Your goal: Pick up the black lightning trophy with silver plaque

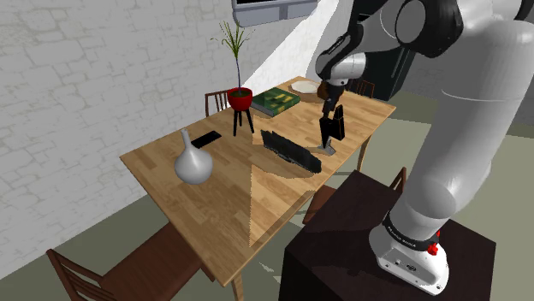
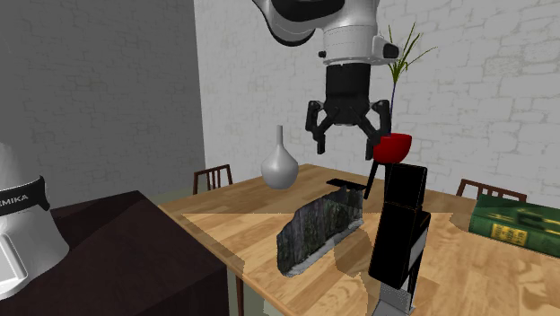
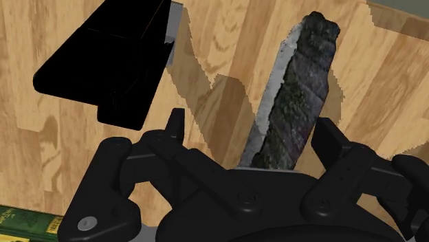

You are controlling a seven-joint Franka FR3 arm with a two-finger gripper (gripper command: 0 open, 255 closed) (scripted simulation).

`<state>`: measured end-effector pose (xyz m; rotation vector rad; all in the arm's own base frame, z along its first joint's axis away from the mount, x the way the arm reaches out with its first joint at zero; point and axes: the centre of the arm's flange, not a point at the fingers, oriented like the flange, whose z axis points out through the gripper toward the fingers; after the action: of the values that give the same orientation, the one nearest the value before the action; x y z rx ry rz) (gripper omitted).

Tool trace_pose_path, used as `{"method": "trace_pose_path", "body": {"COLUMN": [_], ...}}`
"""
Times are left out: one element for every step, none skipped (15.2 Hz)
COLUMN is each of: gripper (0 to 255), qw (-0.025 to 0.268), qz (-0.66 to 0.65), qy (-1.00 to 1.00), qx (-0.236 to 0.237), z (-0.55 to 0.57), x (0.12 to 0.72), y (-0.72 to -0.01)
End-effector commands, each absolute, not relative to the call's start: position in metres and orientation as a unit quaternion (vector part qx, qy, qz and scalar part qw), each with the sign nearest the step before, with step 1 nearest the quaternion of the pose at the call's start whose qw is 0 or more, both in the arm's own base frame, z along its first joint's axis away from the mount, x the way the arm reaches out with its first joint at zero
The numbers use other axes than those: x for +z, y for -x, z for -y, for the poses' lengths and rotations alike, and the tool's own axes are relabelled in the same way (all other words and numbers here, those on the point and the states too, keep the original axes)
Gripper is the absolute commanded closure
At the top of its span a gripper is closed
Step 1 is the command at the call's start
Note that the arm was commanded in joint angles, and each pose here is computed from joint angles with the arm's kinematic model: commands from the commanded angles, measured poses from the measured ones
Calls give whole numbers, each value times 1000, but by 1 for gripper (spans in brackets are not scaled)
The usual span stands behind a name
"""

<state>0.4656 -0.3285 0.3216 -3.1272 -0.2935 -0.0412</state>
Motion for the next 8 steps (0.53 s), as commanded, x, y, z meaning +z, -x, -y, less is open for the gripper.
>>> {"method": "trace_pose_path", "body": {"gripper": [0,0,0,0,0,0,0,0], "qw": [1,1,1,2,2,2,2,3], "qz": [96,97,98,99,100,101,102,103], "qy": [995,995,995,995,995,995,995,995], "qx": [-12,-11,-10,-9,-9,-8,-7,-6], "z": [349,359,369,379,389,398,408,418], "x": [304,297,289,281,274,266,258,250], "y": [-476,-481,-485,-490,-495,-499,-504,-509]}}
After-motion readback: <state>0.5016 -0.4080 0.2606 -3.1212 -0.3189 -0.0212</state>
